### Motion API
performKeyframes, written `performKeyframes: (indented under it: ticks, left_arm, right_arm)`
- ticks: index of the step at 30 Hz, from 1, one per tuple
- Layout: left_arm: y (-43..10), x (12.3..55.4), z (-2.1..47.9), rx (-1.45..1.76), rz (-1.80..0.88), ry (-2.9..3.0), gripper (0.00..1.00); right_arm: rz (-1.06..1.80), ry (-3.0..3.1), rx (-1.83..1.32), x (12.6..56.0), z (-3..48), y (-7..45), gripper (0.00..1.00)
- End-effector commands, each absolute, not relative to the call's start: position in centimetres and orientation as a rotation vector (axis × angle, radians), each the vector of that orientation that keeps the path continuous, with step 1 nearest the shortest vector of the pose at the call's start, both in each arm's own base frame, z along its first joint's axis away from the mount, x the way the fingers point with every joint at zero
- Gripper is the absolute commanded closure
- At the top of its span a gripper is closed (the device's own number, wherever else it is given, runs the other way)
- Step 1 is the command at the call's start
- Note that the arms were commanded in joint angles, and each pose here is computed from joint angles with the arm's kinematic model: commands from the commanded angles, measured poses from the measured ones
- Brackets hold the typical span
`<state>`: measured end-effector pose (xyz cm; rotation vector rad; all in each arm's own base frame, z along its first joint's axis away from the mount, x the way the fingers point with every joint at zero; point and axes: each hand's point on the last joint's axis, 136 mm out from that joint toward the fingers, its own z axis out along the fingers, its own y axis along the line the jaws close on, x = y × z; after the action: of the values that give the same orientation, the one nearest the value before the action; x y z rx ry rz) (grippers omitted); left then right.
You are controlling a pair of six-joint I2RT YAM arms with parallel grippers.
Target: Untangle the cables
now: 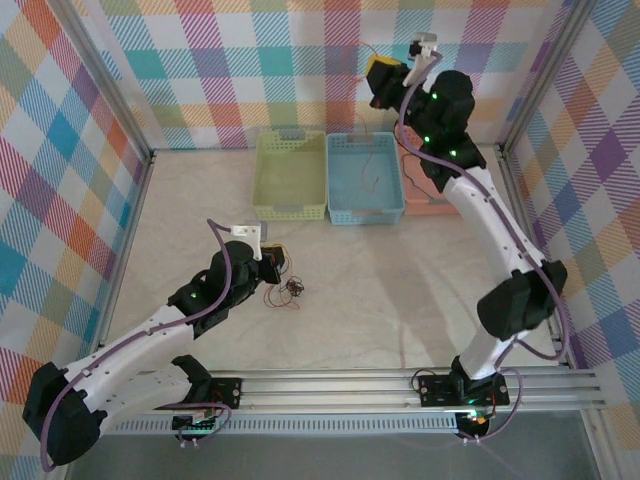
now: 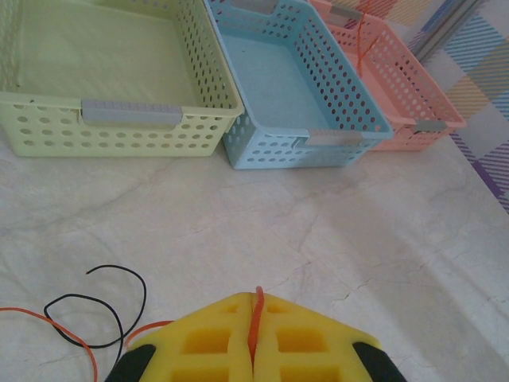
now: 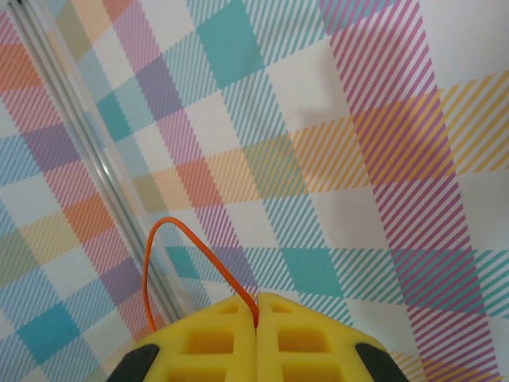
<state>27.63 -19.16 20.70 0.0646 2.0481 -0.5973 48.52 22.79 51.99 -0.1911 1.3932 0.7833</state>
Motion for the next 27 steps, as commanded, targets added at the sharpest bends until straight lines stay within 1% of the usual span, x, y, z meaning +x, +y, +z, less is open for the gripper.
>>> performKeyframes:
  ticks: [1,4,7,11,13,15,16,17,18,19,23,27]
  left_arm:
    - [-18.4,27.9,21.3,0.051,-0.573,2.008,1.0]
    - [-18.4,27.9,21.4,0.054,-0.571,2.007,1.0]
    - [-18.4,27.9,21.5,0.055,-0.572,2.006,1.0]
    - [-18.4,27.9,21.4,0.052,-0.568,2.011,1.0]
    - [-18.4,28.0,21.3,0.053,-0.563,2.016,1.0]
    - [-18.4,27.9,21.3,0.054,-0.568,2.015,1.0]
    - [-18.4,27.9,21.4,0.054,-0.568,2.015,1.0]
    - [-18.4,27.9,21.4,0.055,-0.57,2.014,1.0]
    - [-18.4,27.9,21.4,0.053,-0.568,2.014,1.0]
    - [-18.4,27.9,21.4,0.054,-0.566,2.014,1.0]
    - [-18.4,27.9,21.4,0.054,-0.571,2.016,1.0]
    - [-18.3,27.8,21.4,0.051,-0.57,2.015,1.0]
  right_arm:
    - [0.704,1.474,-0.167,51.5,49.3,22.9,1.0]
    - [0.674,1.549,-0.134,53.6,45.7,23.0,1.0]
    - [0.652,1.615,-0.093,55.0,41.0,23.0,1.0]
    - [0.576,1.752,-0.099,56.7,33.4,22.9,1.0]
    - [0.535,1.828,-0.077,57.1,30.1,22.2,0.84]
    - [0.531,1.888,-0.005,57.2,27.7,20.8,0.83]
    - [0.529,1.916,0.041,57.2,26.9,19.8,0.82]
    - [0.526,1.954,0.097,57.1,26.1,18.8,0.78]
    - [0.521,1.983,0.134,57.0,25.6,17.9,0.69]
    - [0.521,1.997,0.149,56.8,25.5,17.4,0.64]
    - [0.506,2.001,0.102,55.2,26.4,16.6,0.64]
    - [0.569,1.972,0.027,53.0,27.4,17.3,0.63]
